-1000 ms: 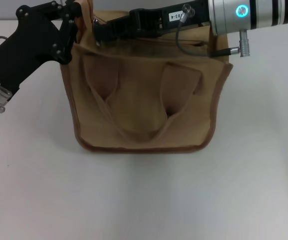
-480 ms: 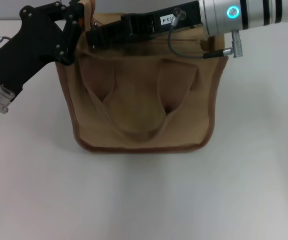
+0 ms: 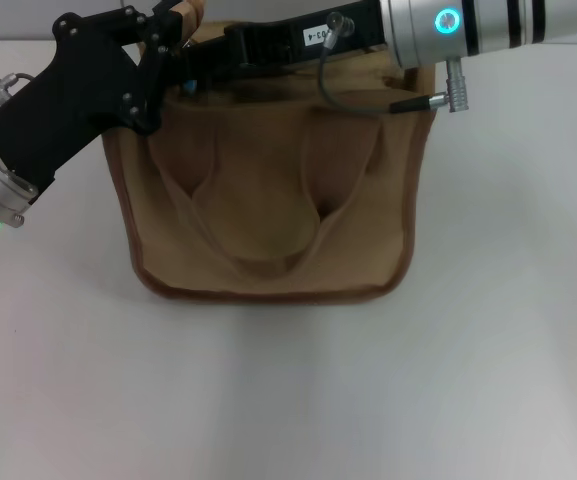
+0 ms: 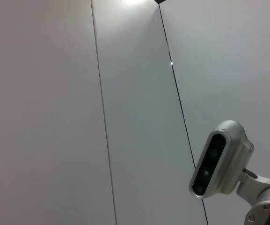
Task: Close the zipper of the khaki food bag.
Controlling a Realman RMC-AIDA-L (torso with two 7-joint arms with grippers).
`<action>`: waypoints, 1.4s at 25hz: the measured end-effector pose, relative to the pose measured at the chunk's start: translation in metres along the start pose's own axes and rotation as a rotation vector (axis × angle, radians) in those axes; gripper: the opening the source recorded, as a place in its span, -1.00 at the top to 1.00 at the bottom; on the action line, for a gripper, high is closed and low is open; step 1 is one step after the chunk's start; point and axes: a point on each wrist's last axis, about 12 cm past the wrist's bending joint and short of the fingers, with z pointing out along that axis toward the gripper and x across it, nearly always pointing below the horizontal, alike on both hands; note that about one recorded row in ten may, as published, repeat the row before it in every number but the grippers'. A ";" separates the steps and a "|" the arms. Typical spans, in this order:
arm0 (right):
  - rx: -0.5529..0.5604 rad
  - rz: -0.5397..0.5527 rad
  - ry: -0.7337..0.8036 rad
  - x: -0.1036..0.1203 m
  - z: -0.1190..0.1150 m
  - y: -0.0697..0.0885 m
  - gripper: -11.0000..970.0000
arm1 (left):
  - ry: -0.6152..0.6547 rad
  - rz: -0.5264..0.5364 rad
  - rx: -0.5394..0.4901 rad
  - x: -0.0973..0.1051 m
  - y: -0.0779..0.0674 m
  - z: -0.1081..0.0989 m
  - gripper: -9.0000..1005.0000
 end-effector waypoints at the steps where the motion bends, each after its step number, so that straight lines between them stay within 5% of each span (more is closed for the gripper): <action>1: 0.001 0.000 -0.001 0.000 0.000 0.000 0.32 | 0.000 0.000 0.000 0.000 0.000 0.000 0.95; 11: 0.010 0.004 -0.003 0.002 -0.002 -0.002 0.34 | -0.011 0.002 -0.015 -0.001 0.001 -0.001 0.95; 19: 0.011 -0.017 0.002 0.002 -0.003 -0.003 0.73 | -0.010 0.002 -0.021 -0.001 0.001 -0.004 0.95; 35: 0.018 -0.037 -0.019 0.005 -0.016 -0.004 0.95 | 0.008 0.006 -0.071 0.000 0.005 -0.011 0.95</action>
